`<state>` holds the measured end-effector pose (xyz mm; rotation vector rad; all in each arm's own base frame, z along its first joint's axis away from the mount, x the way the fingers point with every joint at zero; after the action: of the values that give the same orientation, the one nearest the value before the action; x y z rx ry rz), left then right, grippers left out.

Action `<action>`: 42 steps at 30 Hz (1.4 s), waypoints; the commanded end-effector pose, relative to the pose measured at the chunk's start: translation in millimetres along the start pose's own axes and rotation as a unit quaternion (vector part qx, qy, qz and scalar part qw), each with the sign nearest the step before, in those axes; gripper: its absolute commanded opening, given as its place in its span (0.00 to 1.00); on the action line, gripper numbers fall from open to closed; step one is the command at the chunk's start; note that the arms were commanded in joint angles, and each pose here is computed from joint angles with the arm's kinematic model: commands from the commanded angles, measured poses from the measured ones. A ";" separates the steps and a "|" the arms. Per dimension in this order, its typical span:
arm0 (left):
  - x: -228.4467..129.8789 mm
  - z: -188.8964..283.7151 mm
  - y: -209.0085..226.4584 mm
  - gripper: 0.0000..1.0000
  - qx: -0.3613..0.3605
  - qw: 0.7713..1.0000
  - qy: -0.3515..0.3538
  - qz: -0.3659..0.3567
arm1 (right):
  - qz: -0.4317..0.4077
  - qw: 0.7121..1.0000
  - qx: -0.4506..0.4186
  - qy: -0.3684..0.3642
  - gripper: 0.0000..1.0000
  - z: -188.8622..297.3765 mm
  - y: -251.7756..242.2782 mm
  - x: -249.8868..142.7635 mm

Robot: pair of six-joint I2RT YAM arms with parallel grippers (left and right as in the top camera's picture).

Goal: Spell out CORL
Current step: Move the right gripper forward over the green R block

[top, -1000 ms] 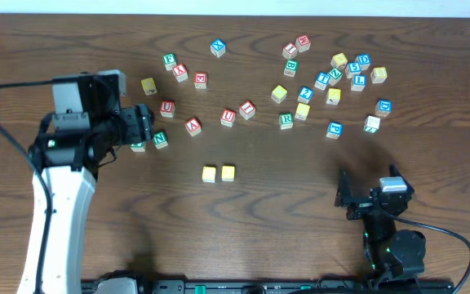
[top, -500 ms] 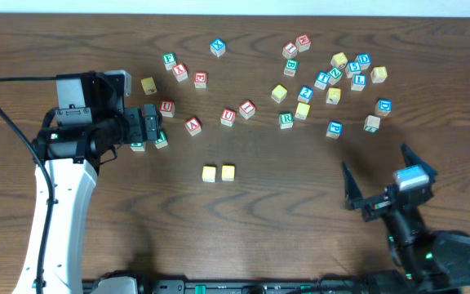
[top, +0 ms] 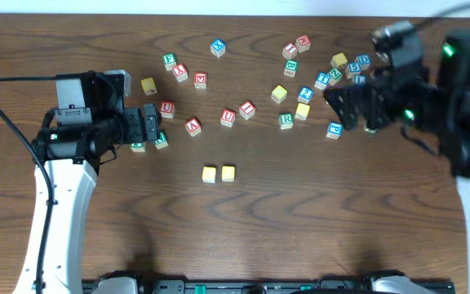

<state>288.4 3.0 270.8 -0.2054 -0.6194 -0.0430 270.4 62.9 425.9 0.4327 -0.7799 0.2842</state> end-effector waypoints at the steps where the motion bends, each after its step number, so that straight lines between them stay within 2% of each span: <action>1: 6.1 5.4 0.7 1.00 0.004 1.000 -0.011 -0.009 | -0.040 0.998 0.023 0.037 0.99 -34.0 -13.1 5.2; 6: 6.1 5.3 0.7 1.00 0.004 1.000 -0.011 -0.009 | -0.077 0.984 -0.017 0.163 0.99 -110.5 -35.2 -14.1; 11: 6.1 5.3 0.7 1.00 0.004 1.000 -0.011 -0.009 | -0.104 0.970 -0.015 0.221 0.99 -158.1 -48.8 -28.6; 13: 6.0 5.3 0.7 1.00 0.004 1.000 -0.011 -0.009 | -0.114 0.968 0.034 0.221 0.99 -173.8 -46.0 -28.6; 15: 6.0 5.3 0.7 1.00 0.004 1.000 -0.011 -0.009 | -0.106 0.967 0.030 0.228 0.99 -184.1 -42.8 -31.0; 21: 6.0 5.3 0.7 1.00 0.004 1.000 -0.011 -0.009 | -0.070 0.959 -0.096 0.258 0.99 -208.5 -20.9 -45.2; 28: 6.0 5.3 0.7 1.00 0.004 1.000 -0.011 -0.009 | -0.041 0.956 -0.141 0.253 0.99 -243.0 12.9 -57.1; 30: 6.0 5.3 0.7 1.00 0.004 1.000 -0.011 -0.009 | -0.057 0.953 -0.156 0.254 0.99 -253.6 11.6 -61.7; 34: 6.0 5.3 0.7 1.00 0.004 1.000 -0.011 -0.009 | -0.077 0.940 -0.197 0.266 0.93 -270.6 1.8 -72.9; 42: 6.0 5.3 0.7 1.00 0.004 1.000 -0.011 -0.009 | -0.099 0.920 -0.251 0.284 0.95 -299.4 -13.1 -93.8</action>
<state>288.4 3.0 270.8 -0.2054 -0.6190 -0.0430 389.8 186.2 171.2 -0.0220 -0.1904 0.0588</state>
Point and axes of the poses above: each gripper's point midway between its finger pads, its own z axis back along the fingers, its own y axis along the line the jaws close on, x = y × z, the point moved 10 cm from there along z, back along the fingers, and after that the axes turned 4 degrees about -z, right-handed, at the moved point
